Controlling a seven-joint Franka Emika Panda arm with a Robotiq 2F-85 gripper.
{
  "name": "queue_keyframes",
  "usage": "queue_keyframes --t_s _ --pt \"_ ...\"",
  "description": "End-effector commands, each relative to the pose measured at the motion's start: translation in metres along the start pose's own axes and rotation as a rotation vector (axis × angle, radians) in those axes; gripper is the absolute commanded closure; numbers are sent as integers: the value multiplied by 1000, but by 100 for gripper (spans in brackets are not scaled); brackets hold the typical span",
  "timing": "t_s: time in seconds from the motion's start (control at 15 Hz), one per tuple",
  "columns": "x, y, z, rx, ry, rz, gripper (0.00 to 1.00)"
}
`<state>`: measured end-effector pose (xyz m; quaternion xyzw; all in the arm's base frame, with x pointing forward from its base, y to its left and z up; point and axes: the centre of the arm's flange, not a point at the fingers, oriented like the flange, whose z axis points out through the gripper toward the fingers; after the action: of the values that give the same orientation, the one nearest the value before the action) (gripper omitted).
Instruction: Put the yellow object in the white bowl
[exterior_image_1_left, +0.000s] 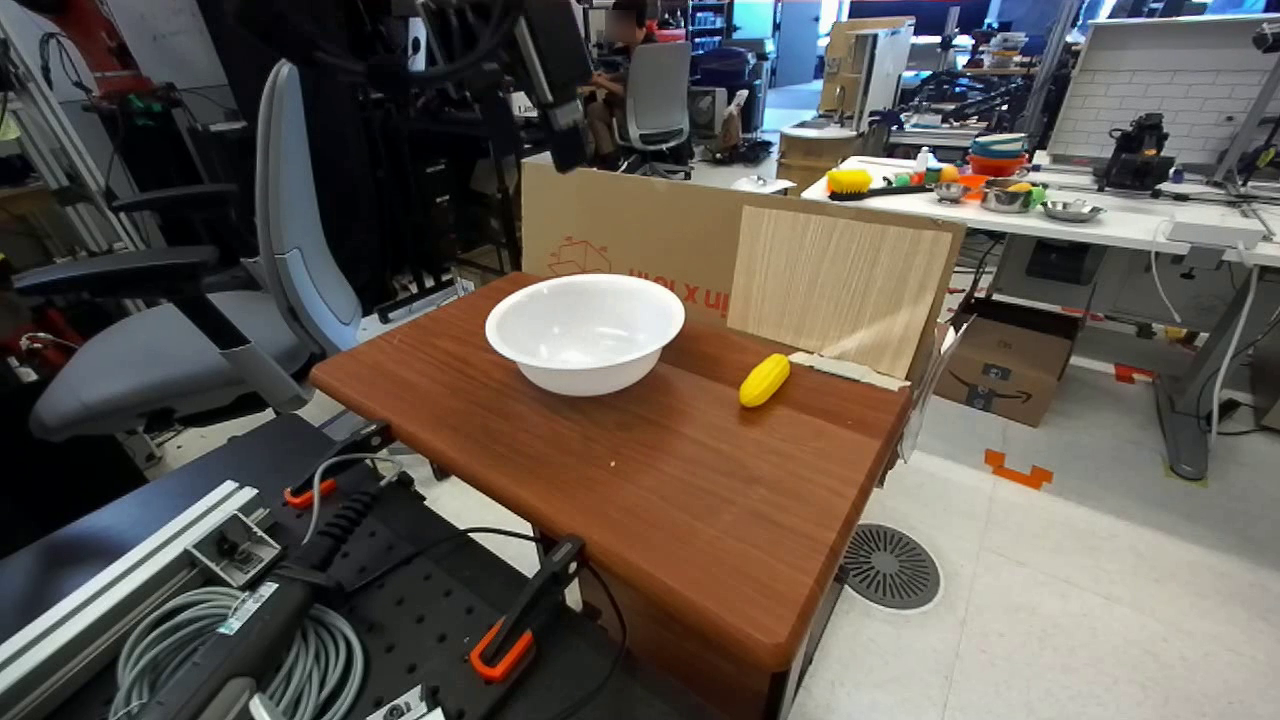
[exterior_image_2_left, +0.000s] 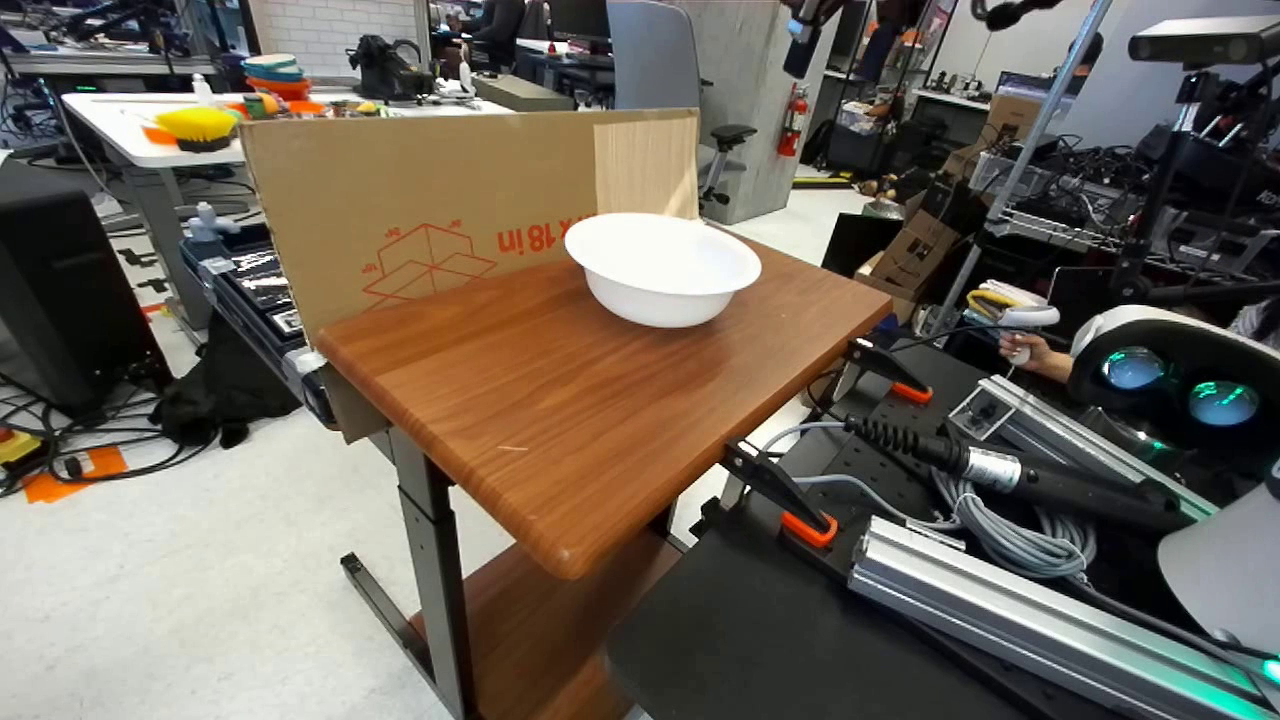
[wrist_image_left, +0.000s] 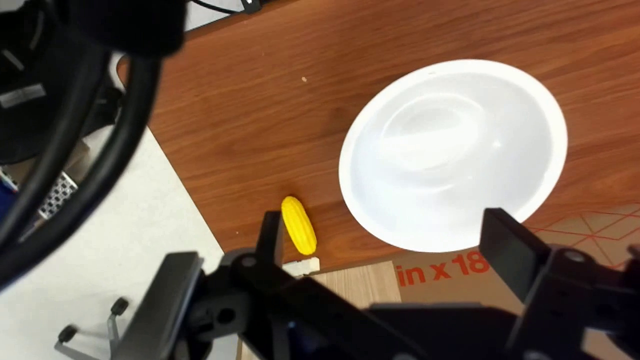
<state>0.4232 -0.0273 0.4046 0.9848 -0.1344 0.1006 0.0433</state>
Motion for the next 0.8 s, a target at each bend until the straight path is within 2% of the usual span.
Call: queue_keyframes --t_s 0.0,0.13,0.47,0.73 --pt "76 7 50 45 -101 112 0" --pt "104 12 73 53 -142 146 0" --pt "172 11 139 39 -251 78 0" --pt "201 13 184 10 -324 42 0"
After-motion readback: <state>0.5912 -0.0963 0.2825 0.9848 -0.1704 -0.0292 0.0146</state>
